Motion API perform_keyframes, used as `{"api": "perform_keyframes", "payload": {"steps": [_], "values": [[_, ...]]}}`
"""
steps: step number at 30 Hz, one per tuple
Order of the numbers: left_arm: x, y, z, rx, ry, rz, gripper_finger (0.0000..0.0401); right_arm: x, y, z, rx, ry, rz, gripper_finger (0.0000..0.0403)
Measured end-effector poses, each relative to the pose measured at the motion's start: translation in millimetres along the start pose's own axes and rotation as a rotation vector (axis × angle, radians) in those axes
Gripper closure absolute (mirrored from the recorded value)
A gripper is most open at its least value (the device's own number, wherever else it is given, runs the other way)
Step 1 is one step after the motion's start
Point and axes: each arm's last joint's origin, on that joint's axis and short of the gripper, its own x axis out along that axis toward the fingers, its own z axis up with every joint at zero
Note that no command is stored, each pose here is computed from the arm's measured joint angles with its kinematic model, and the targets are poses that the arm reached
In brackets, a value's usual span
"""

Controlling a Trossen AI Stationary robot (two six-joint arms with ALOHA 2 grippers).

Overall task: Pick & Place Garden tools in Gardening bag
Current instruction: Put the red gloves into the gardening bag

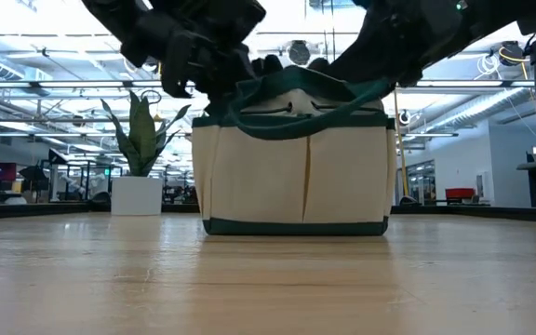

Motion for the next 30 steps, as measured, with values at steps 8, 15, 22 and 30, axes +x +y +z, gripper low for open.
{"api": "perform_keyframes", "payload": {"steps": [8, 15, 22, 30], "values": [[-1, 9, -8, -0.076, 0.031, 0.003, 0.0316, -5, 11, 9, -0.067, -0.107, 0.049, 0.0259], [-1, 7, -10, -0.129, 0.042, -0.024, 0.0316, -5, 6, 23, -0.11, -0.229, -0.041, 0.0262], [-9, 5, 4, -0.123, -0.03, -0.005, 0.0316, 7, -16, 9, -0.029, -0.07, -0.114, 0.0273], [-39, 8, 18, -0.162, -0.023, 0.03, 0.0316, 10, -24, -2, 0.014, 0.066, -0.042, 0.0286]]}}
